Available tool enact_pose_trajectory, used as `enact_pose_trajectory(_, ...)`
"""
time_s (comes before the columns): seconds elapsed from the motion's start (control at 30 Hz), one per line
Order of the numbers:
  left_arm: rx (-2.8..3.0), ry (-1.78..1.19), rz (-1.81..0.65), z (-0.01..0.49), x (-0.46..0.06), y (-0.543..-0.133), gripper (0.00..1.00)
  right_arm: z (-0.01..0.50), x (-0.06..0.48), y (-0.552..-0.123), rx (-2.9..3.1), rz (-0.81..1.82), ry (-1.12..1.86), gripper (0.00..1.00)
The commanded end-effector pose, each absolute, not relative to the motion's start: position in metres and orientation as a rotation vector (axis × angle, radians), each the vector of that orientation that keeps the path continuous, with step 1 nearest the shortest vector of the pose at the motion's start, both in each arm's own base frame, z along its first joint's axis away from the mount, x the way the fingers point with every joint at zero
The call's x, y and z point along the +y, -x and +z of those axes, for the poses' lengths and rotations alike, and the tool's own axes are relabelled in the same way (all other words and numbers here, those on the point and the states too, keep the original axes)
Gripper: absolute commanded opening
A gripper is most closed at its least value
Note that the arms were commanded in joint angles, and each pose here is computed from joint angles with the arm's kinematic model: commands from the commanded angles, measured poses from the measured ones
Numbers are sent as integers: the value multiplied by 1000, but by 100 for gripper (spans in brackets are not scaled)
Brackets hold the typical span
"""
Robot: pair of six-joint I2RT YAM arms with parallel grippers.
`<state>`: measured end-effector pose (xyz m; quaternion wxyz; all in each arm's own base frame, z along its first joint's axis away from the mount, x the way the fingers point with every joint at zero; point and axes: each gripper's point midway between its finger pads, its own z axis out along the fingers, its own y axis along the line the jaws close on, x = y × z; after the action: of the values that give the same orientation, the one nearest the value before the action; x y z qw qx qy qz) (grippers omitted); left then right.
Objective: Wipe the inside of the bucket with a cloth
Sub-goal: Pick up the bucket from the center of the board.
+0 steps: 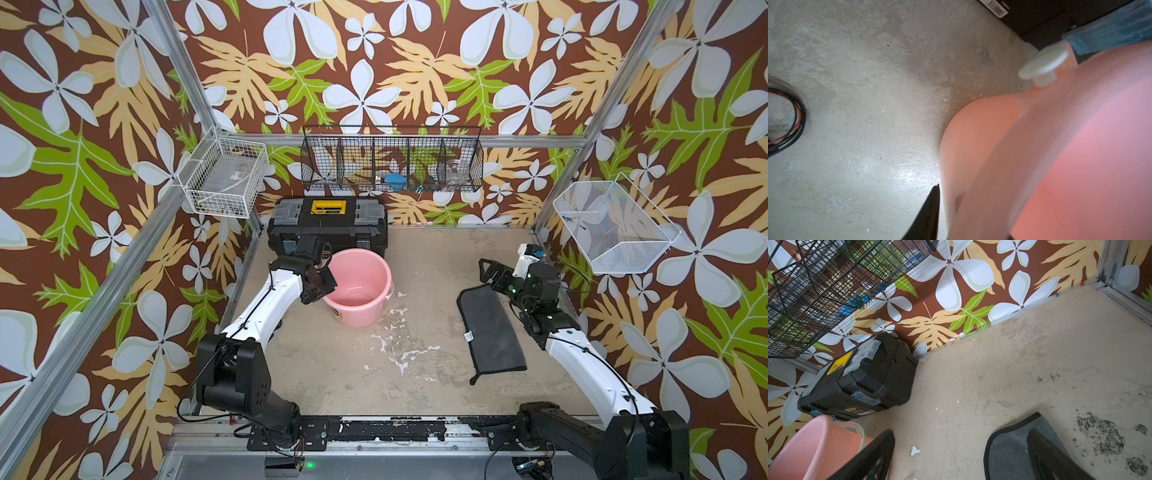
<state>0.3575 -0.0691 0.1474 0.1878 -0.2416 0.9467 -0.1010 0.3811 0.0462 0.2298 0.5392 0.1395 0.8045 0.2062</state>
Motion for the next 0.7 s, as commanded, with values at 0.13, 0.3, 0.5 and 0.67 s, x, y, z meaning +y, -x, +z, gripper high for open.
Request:
enact_pose_trajectory(0.13,2671,651,-304,150,-72,-356,0,213,42,-382,1988,429,-336,100)
enact_pose_trajectory(0.3,2609,567,-394,169,-81,-360,0,187,27,-385,2145,264,-339,100)
enact_pose_trajectory(0.5,2419,479,-410,203,-82,-357,0,146,29,-371,2318,243,-348,100)
enact_pose_trajectory(0.67,2252,491,-439,223,-83,-350,0,133,33,-347,2387,283,-386,100)
